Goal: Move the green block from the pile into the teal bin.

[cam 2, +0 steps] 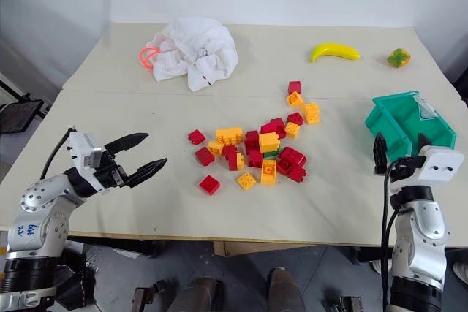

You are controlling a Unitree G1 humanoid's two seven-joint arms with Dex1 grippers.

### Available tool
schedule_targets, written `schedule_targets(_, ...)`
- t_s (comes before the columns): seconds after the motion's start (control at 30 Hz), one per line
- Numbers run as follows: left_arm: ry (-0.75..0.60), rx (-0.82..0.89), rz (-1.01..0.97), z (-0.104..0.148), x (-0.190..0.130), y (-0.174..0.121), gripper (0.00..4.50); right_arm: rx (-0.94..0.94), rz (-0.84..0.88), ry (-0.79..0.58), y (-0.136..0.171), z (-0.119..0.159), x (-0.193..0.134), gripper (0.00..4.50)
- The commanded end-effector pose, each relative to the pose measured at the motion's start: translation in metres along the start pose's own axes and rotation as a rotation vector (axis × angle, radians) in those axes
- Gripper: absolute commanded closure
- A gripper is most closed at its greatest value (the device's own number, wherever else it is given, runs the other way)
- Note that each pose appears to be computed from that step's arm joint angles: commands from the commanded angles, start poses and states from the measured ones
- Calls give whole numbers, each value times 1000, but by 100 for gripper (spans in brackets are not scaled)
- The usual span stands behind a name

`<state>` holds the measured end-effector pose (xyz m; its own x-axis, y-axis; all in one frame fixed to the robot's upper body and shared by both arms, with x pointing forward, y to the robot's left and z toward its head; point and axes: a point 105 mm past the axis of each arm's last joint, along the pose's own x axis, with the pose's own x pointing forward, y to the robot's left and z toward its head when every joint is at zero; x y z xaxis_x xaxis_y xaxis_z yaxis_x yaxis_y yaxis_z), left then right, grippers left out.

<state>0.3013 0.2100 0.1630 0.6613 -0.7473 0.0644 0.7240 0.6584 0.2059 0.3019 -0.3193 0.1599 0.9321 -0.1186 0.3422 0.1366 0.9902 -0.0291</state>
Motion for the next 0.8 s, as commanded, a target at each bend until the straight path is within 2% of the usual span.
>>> schedule_targets(0.03,-40,29,15,13,0,4,0,-18,-9,-45,-8,14,2,2)
schedule_targets(0.47,-54,-9,-21,15,5,-1,0,-1,76,-53,3,18,9,2)
schedule_targets(0.7,-37,6,1,15,4,15,0,-23,476,-46,59,33,12,2)
schedule_targets(0.8,-14,19,-15,14,0,18,0,-9,582,-46,69,41,9,57)
